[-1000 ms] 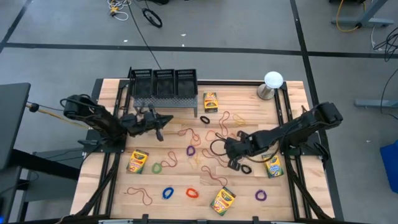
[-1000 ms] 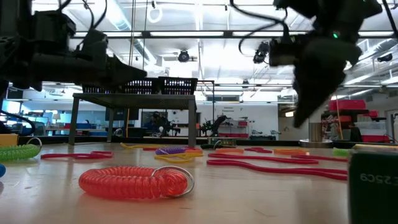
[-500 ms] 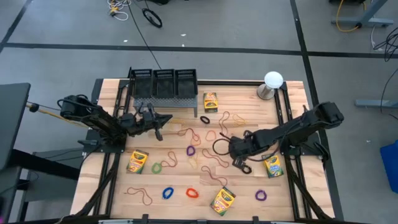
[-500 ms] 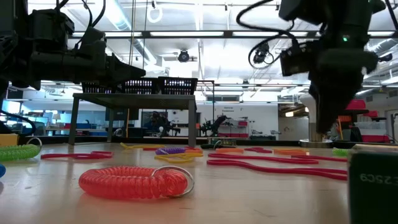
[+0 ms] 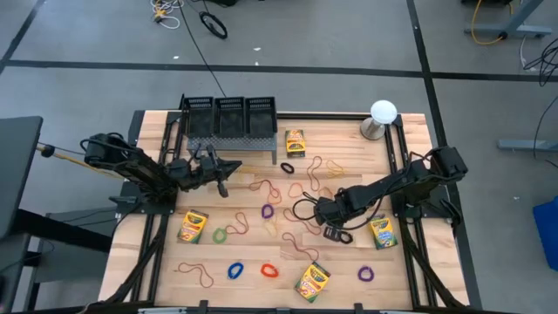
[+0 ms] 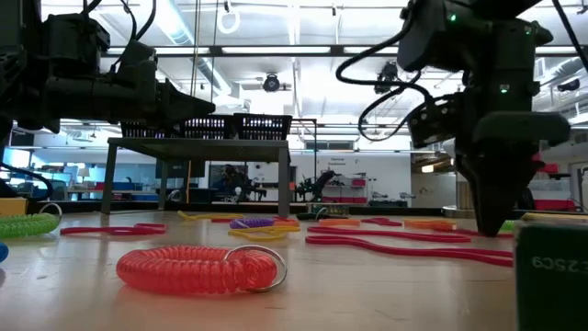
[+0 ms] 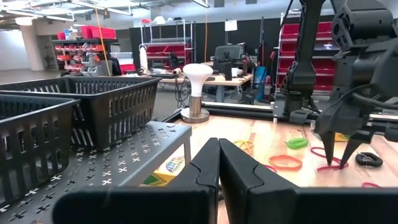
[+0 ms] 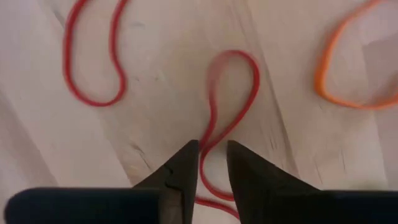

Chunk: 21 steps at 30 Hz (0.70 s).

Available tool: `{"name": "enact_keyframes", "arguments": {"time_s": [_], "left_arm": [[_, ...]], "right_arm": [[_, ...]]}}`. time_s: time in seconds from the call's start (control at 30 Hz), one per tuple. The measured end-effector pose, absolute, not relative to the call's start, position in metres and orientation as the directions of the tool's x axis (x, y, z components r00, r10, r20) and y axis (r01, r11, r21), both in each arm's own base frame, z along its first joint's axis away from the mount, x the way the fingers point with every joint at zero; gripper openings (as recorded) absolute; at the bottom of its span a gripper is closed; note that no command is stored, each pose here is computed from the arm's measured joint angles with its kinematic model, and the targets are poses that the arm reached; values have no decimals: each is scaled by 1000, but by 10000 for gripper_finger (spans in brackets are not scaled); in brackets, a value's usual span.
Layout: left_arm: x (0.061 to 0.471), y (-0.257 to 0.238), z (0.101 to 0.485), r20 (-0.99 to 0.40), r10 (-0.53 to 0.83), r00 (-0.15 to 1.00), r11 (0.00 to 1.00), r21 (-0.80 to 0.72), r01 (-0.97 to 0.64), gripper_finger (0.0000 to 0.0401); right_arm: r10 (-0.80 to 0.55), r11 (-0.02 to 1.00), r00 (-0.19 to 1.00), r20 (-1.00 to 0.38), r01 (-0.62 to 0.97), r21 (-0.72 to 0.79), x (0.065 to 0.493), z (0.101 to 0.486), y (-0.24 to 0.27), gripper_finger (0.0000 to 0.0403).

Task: Pick & Place Office Desk Supplies
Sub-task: Put the red rubber band into the right black bin

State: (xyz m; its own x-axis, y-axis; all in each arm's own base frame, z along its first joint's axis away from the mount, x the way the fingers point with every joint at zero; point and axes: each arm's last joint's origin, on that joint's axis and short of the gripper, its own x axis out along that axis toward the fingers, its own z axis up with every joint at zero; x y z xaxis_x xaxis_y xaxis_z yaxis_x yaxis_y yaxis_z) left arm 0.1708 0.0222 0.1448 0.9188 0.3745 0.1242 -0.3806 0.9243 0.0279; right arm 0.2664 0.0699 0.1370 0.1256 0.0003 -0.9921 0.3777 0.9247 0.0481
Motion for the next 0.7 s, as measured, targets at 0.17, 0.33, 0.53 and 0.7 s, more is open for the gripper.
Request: {"name": "enact_keyframes", "arguments": {"time_s": [0.17,0.33,0.53,0.7], "left_arm": [[171,22,145,125,375,919,924,28,-381,9],[171,22,145,125,374,919,924,28,-380,9],[171,22,145,125,375,919,924,28,-381,9],[171,22,145,125,375,919,924,28,-381,9]], "right_arm": [[6,892,118,-993,449,59,267,135,70,94],[14,859,118,-993,507,72,268,135,70,108],[18,843,120,-993,533,80,268,135,70,59],[33,842,149,-988,529,108,269,137,70,6]]}}
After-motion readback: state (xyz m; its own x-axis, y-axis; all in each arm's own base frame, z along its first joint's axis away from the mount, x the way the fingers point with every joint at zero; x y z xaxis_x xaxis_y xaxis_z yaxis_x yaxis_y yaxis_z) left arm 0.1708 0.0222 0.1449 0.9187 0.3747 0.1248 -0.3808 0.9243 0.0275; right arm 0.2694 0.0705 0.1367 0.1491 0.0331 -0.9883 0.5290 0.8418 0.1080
